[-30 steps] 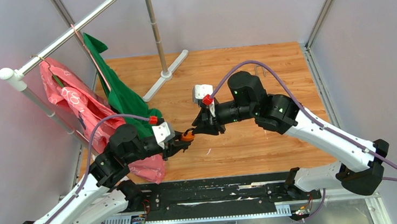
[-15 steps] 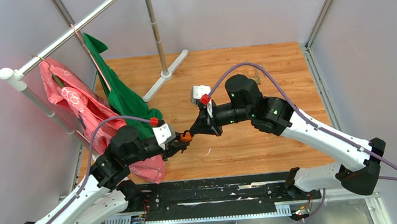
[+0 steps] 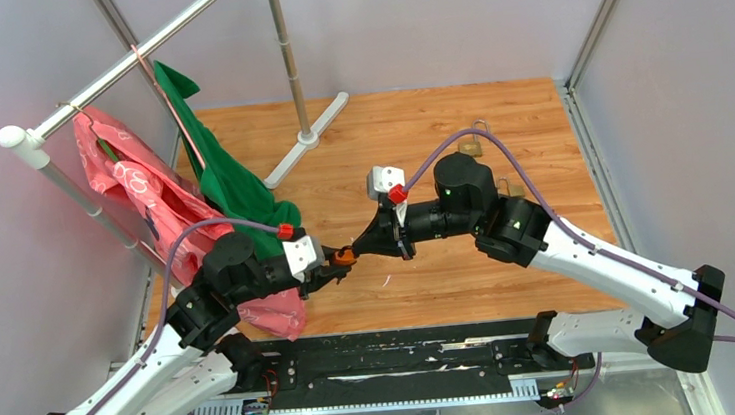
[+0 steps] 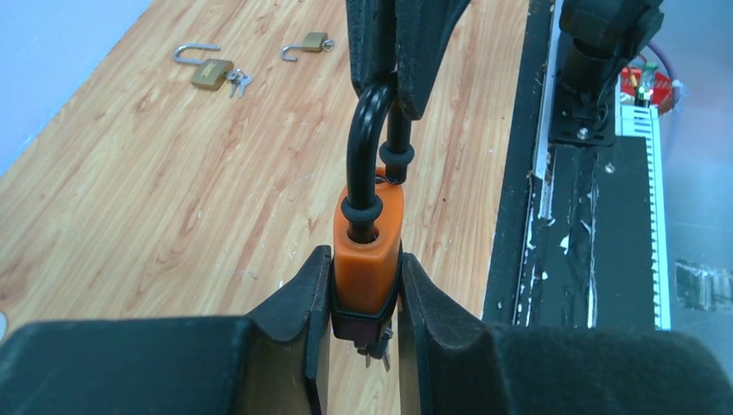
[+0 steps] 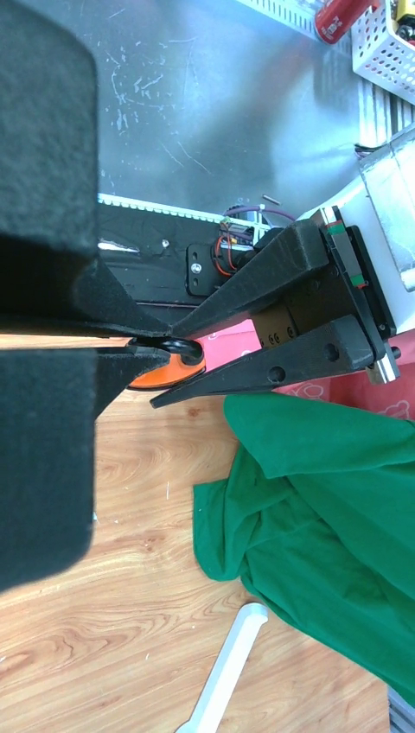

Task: Lock with the key
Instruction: Lock the lock.

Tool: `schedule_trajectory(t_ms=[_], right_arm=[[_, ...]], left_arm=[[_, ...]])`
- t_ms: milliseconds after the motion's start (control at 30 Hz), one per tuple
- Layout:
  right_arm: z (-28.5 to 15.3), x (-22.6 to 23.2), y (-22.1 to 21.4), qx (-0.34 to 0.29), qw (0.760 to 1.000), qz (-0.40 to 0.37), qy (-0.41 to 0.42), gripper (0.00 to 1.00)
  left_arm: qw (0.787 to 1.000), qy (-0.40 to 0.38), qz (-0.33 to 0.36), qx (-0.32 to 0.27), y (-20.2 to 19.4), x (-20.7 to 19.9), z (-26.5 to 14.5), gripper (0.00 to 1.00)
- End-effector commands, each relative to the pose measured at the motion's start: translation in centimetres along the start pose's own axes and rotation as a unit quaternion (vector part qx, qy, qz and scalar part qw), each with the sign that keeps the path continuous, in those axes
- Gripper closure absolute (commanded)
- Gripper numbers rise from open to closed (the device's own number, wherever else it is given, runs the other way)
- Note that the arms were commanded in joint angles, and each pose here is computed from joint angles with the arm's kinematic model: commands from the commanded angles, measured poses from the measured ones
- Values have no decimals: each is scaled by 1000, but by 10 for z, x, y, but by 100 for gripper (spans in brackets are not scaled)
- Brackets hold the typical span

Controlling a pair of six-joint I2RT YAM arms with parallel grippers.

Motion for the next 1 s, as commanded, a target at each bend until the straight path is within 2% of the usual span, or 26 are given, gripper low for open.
schedule_trajectory(t_ms=[0,233,467,667,767,967], right_arm=[[5,-6,7,-19,999,-50,-9,100],[3,-6,8,-14,998,-54,-8,100],[4,-8,9,-20,997,-80,-5,100],[8,-7,2,-27,997,-71,-3,100],[9,-6,-4,-28,997,-75,-10,100],[11,-7,-15,-9,996,-86,-11,100]], left_arm=[[994,-79,70,-26,14,-9,0,100],[995,-77,55,-43,20,-10,2,100],[995,-82,51,-36,17,-10,3,100],[995,-68,48,-48,24,-9,2,100],[994,-85,54,-50,25,-12,2,100],[993,-84,62,-63,30,-12,0,100]])
Point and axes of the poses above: each gripper's point midway between its finger pads, its own z axis out along the fingers, its own x axis along the line the jaws close on, y = z × x, the point moved 10 cm from there along -z, back along the fingers, and after that the axes turned 13 degrees about -z, right-handed, at the moved point
